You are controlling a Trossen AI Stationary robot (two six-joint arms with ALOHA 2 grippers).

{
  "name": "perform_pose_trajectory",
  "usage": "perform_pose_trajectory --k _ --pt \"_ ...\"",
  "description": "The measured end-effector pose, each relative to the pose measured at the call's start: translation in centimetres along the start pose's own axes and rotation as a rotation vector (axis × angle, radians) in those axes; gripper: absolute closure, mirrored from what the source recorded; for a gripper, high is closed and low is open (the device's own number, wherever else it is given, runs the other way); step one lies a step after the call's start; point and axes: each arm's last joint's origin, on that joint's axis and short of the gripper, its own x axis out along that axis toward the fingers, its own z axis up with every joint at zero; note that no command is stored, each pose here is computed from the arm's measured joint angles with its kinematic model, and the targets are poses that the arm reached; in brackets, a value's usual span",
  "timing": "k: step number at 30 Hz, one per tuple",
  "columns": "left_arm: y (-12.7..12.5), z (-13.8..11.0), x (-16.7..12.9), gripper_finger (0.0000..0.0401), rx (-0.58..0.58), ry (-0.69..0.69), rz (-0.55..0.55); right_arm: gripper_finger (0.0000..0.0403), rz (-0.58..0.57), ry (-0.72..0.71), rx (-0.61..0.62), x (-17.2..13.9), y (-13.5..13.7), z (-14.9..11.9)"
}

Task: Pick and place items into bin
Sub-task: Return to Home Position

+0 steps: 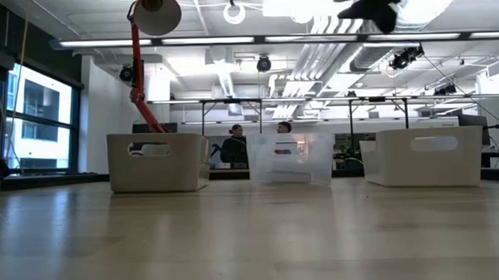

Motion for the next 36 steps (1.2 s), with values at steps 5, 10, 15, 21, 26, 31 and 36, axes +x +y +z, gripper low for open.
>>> perform_pose_trajectory --k 5,10,15,21,26,31,36 --pt "1.8 0.6 2.8 0.0185 0.069 0.077 -0.002 0.0256 -0.142 0.059 -0.015 -2.8 -0.4 -1.0" --pt "3.4 -0.9 6.5 0.0185 -0.232 0.188 0.063 0.0257 0.031 0.066 -0.111 -5.3 0.5 -1.2" --pt "4.0 -1.9 8.2 0.0185 -0.329 0.219 0.066 0.0252 0.131 -0.112 -0.203 -7.9 1.4 -0.1" --pt "5.5 -3.9 8.1 0.0185 -0.486 0.142 0.113 0.0257 0.106 -0.228 -0.195 -9.9 0.3 -2.2" --pt "5.2 -6.4 8.0 0.0185 -0.521 -0.061 -0.016 0.0257 0.159 -0.326 -0.168 -10.2 -0.6 -4.7" --pt "4.7 -9.2 10.3 0.0185 -0.591 -0.388 -0.149 0.0258 0.207 -0.368 -0.158 -10.2 -1.1 -6.5" --pt "4.3 -12.2 12.5 0.0185 -0.683 -0.377 -0.159 0.0255 0.256 -0.391 -0.175 -11.0 -1.4 -7.2"
